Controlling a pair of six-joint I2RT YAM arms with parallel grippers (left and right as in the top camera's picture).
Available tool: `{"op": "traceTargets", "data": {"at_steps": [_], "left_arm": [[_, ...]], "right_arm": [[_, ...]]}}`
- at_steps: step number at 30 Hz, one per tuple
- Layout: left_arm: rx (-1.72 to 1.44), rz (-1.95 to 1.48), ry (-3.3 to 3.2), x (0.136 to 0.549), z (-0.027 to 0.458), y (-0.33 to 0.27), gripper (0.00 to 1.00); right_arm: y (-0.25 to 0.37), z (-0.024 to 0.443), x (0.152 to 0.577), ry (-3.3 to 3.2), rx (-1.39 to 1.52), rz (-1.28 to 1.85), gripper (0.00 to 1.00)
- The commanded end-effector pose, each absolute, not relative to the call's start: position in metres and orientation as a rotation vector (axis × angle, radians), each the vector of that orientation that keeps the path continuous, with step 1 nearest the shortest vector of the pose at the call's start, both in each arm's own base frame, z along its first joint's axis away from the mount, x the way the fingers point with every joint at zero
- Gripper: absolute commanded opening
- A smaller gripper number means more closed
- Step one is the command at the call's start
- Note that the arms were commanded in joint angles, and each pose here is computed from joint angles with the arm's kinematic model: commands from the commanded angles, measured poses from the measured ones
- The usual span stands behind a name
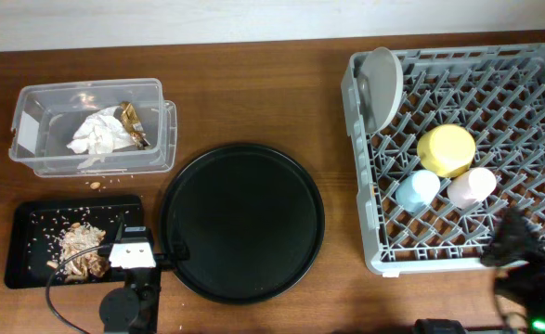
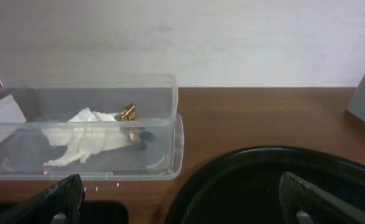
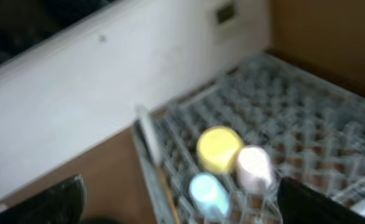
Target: Sort waste into correct bins and load items into the dishwasher rack
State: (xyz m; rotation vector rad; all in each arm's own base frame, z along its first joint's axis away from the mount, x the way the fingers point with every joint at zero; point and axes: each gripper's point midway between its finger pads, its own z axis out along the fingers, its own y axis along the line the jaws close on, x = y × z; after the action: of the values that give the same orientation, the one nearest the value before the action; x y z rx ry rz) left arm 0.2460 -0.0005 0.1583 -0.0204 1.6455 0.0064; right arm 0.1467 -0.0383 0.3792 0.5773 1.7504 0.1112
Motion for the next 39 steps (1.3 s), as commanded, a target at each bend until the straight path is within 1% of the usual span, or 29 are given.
{"op": "traceTargets", "data": {"at_steps": [1, 7, 11, 14, 23, 34, 38, 39], "left_arm": [[-0.032, 0.018, 1.644, 0.246, 0.158, 0.002, 0.99], [-0.032, 0.018, 1.644, 0.246, 0.158, 0.002, 0.99], [-0.032, 0.018, 1.644, 0.246, 0.158, 0.002, 0.99], [-0.032, 0.018, 1.644, 0.246, 0.158, 0.002, 0.99], [-0.032, 0.018, 1.644, 0.246, 0.158, 0.002, 0.99], [-0.032, 0.018, 1.644, 0.246, 0.158, 0.002, 0.99], [-0.032, 0.018, 1.644, 0.246, 0.158, 0.002, 0.99], [-0.032, 0.018, 1.644, 0.246, 0.158, 0.002, 0.99]], "right_arm": [[-0.009, 0.325, 0.164, 1.768, 0.444, 0.275, 0.99], [-0.002, 0.266, 0.186, 1.688, 0.389, 0.326, 0.99], [0.004, 0.241, 0.203, 1.651, 0.305, 0.316, 0.99], [0.004, 0.225, 0.214, 1.652, 0.307, 0.315, 0.99], [0.004, 0.198, 0.240, 1.557, 0.207, 0.244, 0.99], [0.004, 0.183, 0.247, 1.535, 0.130, 0.179, 0.99], [0.004, 0.155, 0.246, 1.652, 0.084, 0.118, 0.98], [0.004, 0.156, 0.246, 1.647, 0.067, 0.106, 0.99]]}}
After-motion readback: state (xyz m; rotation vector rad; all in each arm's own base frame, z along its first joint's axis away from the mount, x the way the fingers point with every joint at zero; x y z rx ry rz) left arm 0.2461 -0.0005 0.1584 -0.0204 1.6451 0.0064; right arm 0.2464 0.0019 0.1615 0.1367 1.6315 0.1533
